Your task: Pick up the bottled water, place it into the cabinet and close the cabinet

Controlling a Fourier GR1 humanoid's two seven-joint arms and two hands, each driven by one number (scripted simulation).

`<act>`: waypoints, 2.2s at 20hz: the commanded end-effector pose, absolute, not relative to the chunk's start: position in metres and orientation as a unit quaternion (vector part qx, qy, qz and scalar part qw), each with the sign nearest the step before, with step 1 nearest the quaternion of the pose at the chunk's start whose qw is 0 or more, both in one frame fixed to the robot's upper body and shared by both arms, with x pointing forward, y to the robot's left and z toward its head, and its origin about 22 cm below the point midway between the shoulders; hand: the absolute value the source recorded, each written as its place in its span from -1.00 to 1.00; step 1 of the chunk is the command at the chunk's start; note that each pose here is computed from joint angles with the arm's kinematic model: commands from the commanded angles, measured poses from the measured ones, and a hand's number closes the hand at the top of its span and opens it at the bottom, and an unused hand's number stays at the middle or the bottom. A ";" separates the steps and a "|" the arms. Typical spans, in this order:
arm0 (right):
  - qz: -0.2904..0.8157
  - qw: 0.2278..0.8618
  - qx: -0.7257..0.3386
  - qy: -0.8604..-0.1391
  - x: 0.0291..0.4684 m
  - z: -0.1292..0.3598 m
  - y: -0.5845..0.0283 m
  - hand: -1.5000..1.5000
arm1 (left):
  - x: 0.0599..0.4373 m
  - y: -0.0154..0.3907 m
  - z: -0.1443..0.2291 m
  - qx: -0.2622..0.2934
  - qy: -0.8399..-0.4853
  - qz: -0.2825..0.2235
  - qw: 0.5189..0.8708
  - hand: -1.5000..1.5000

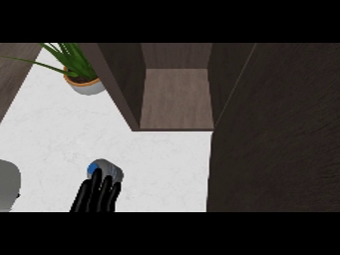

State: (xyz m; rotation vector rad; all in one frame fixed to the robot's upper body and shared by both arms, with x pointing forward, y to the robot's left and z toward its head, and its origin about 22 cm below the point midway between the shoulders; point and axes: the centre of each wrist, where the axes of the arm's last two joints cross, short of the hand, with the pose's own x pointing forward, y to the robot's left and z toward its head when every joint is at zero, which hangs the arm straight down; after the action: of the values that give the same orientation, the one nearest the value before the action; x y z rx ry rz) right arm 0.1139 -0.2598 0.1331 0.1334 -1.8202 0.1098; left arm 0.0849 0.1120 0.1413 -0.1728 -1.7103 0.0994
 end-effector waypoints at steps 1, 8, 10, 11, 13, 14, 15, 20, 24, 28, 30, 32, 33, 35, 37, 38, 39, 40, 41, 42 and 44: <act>0.035 0.581 0.097 -0.807 0.085 0.168 -0.257 -1.00 | 0.062 0.111 0.158 -0.083 -0.769 0.046 0.632 -1.00; 0.031 0.583 0.104 -0.805 0.073 0.167 -0.258 -1.00 | 0.066 0.135 0.152 -0.016 -0.779 0.075 0.622 -1.00; 0.034 0.579 0.096 -0.809 0.072 0.173 -0.256 -1.00 | 0.066 0.129 0.147 -0.015 -0.777 0.075 0.625 -1.00; 0.037 0.577 0.097 -0.810 0.070 0.170 -0.250 -1.00 | 0.065 0.133 0.147 -0.012 -0.765 0.074 0.640 -1.00; 0.035 0.581 0.093 -0.808 0.077 0.164 -0.259 -1.00 | 0.064 0.145 0.148 0.008 -0.765 0.068 0.641 -1.00; 0.034 0.575 0.098 -0.811 0.070 0.164 -0.260 -1.00 | 0.074 0.137 0.129 0.012 -0.757 0.059 0.650 -1.00; 0.040 0.575 0.100 -0.811 0.071 0.168 -0.262 -1.00 | 0.070 0.134 0.126 0.019 -0.755 0.070 0.652 -1.00; 0.044 0.571 0.102 -0.813 0.071 0.163 -0.262 -1.00 | 0.089 0.167 0.125 0.037 -0.744 0.069 0.664 -1.00; 0.036 0.573 0.094 -0.813 0.066 0.161 -0.263 -1.00 | 0.107 0.173 0.091 0.068 -0.733 0.059 0.674 -1.00; 0.043 0.576 0.099 -0.810 0.059 0.158 -0.262 -1.00 | 0.105 0.179 0.066 0.073 -0.735 0.039 0.673 -1.00; 0.037 0.568 0.106 -0.815 0.070 0.156 -0.266 -1.00 | 0.120 0.186 0.056 0.072 -0.734 0.034 0.675 -1.00; 0.046 0.571 0.100 -0.813 0.058 0.157 -0.270 -1.00 | 0.123 0.197 0.050 0.073 -0.731 0.040 0.677 -1.00; 0.041 0.575 0.105 -0.810 0.067 0.150 -0.271 -1.00 | 0.148 0.207 0.045 0.072 -0.723 0.054 0.685 -1.00; 0.051 0.579 0.108 -0.807 0.059 0.161 -0.271 -1.00 | 0.139 0.202 0.027 0.074 -0.727 0.040 0.681 -1.00; 0.043 0.569 0.114 -0.813 0.060 0.155 -0.276 -1.00 | 0.151 0.206 0.031 0.083 -0.733 0.047 0.673 -1.00; 0.040 0.568 0.106 -0.815 0.065 0.151 -0.268 -1.00 | 0.147 0.222 0.010 0.090 -0.720 0.042 0.687 -1.00; 0.038 0.571 0.107 -0.813 0.056 0.154 -0.271 -1.00 | 0.150 0.222 0.005 0.101 -0.723 0.046 0.682 -1.00; 0.043 0.579 0.105 -0.807 0.054 0.145 -0.269 -1.00 | 0.161 0.230 0.013 0.095 -0.718 0.053 0.688 -1.00; 0.043 0.570 0.099 -0.815 0.051 0.155 -0.269 -1.00 | 0.157 0.217 0.009 0.106 -0.718 0.055 0.686 -1.00; 0.043 0.568 0.109 -0.815 0.054 0.159 -0.274 -1.00 | 0.163 0.228 0.002 0.099 -0.711 0.055 0.695 -1.00; 0.046 0.574 0.105 -0.811 0.054 0.154 -0.276 -1.00 | 0.167 0.240 -0.015 0.095 -0.706 0.052 0.700 -1.00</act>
State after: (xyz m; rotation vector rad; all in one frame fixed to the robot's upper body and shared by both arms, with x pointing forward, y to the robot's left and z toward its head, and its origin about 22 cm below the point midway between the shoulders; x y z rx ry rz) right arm 0.0762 -0.2858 0.1122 0.1535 -1.8259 0.1336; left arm 0.1570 0.2235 0.0045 0.2108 -1.6006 0.1064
